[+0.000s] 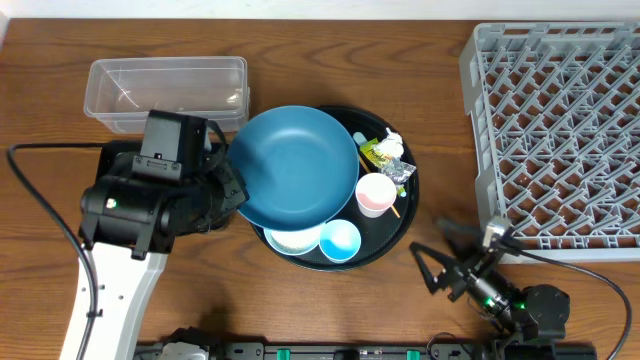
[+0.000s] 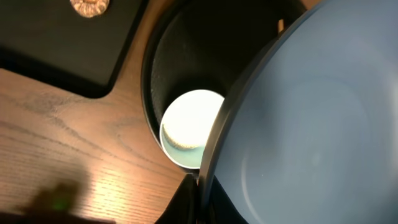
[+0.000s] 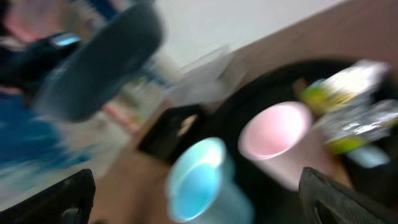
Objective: Sort waste into correct bins and load items into the dishwasher rack
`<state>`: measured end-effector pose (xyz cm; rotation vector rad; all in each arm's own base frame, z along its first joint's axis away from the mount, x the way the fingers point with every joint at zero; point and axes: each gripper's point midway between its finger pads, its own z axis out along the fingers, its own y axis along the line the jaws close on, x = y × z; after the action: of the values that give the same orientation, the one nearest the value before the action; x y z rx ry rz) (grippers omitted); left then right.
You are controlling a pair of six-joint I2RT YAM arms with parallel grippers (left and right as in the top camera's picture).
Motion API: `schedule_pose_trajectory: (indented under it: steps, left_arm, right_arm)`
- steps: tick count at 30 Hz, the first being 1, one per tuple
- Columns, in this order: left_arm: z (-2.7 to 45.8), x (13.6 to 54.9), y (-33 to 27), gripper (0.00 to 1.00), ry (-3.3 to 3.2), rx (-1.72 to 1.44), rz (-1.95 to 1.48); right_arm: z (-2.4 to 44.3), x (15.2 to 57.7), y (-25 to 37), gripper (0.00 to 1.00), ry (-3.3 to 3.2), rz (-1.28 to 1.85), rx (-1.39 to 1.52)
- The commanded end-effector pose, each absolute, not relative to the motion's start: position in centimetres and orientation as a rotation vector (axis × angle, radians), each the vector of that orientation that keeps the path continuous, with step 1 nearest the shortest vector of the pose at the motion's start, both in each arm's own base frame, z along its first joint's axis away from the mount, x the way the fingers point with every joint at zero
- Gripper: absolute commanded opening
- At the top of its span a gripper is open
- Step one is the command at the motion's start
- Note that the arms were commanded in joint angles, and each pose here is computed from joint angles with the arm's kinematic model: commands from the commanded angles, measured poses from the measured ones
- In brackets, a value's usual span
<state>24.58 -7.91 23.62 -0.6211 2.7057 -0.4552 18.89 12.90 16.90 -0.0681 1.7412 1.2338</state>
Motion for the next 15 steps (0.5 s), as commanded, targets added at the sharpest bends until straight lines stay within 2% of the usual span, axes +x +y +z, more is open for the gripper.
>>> schedule_pose_trajectory:
  steps: [1,5,10,15]
  left_arm:
    - [23.1,24.6,-7.8,0.06,2.729,-0.625,-0.427]
    - [22.9,24.6,-7.8,0.06,2.737,-0.622,-0.422]
    - [22.9,24.7,-7.4,0.06,2.732,-0.622,-0.394]
    - [22.9,24.6,-7.4,0.06,2.733,-0.623,-0.391]
  right_arm:
    - [18.3,16.6,14.6,0.99,1.763,1.494,-0.075]
    - [22.2,15.2,15.0,0.99,1.595,1.472,-0.266]
    - [24.5,15.1,14.7,0.99,1.575,1.446,-0.246]
    - [28.9,14.7,14.5,0.99,1.540,1.358,-0.301]
